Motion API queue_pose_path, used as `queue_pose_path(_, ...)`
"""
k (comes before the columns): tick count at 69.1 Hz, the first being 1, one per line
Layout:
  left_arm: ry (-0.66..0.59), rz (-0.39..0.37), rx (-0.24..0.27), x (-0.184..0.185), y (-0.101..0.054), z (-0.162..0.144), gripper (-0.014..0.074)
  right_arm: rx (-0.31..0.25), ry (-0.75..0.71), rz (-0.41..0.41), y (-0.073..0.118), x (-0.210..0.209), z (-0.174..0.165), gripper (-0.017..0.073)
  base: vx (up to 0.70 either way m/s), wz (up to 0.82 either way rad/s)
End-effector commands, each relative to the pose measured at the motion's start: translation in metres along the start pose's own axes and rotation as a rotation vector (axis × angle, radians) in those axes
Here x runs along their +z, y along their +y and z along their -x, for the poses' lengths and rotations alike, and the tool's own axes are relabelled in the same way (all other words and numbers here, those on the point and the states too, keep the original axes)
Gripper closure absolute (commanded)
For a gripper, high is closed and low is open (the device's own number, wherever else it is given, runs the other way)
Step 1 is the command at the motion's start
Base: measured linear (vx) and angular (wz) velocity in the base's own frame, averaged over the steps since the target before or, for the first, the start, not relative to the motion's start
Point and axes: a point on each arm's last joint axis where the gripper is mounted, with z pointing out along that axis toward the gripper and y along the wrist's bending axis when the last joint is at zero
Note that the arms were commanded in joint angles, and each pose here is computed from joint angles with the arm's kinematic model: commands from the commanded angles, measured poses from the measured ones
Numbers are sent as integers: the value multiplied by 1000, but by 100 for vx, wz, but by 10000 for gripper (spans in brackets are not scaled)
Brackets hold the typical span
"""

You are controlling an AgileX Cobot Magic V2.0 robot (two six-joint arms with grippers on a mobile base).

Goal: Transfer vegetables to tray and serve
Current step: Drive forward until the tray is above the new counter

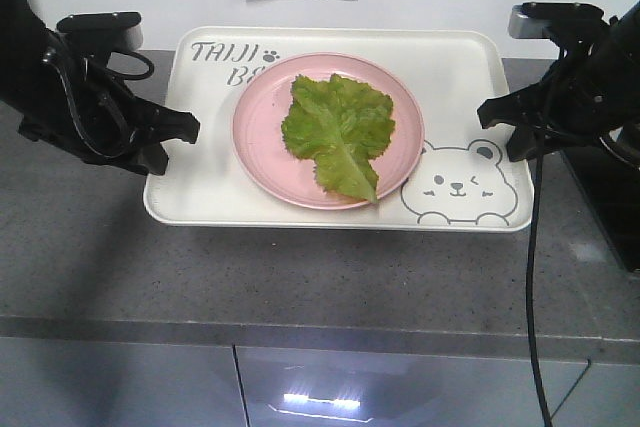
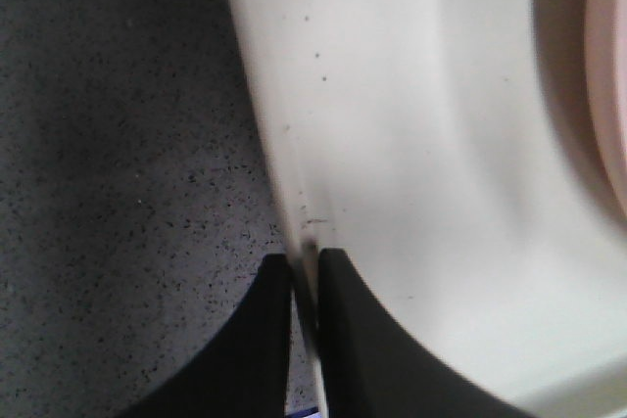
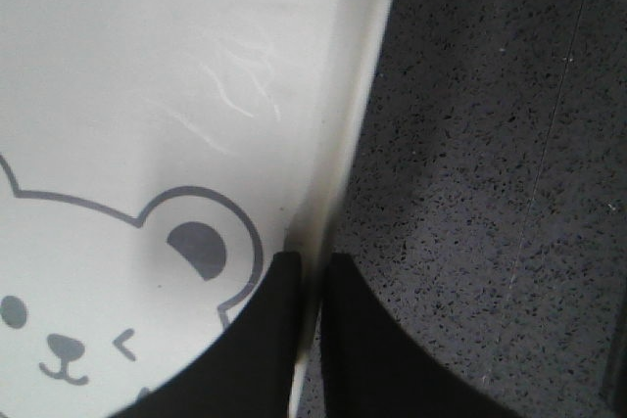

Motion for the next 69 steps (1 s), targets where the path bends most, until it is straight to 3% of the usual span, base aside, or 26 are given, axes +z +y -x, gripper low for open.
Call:
queue_pose_path(1, -140, -107, 9, -28, -19, 7, 599, -18, -121, 63, 14, -27, 6, 565, 7, -2)
queue_pose_path(69, -140, -107, 9, -28, -19, 7, 599, -18, -121, 63, 14, -27, 6, 565, 7, 0)
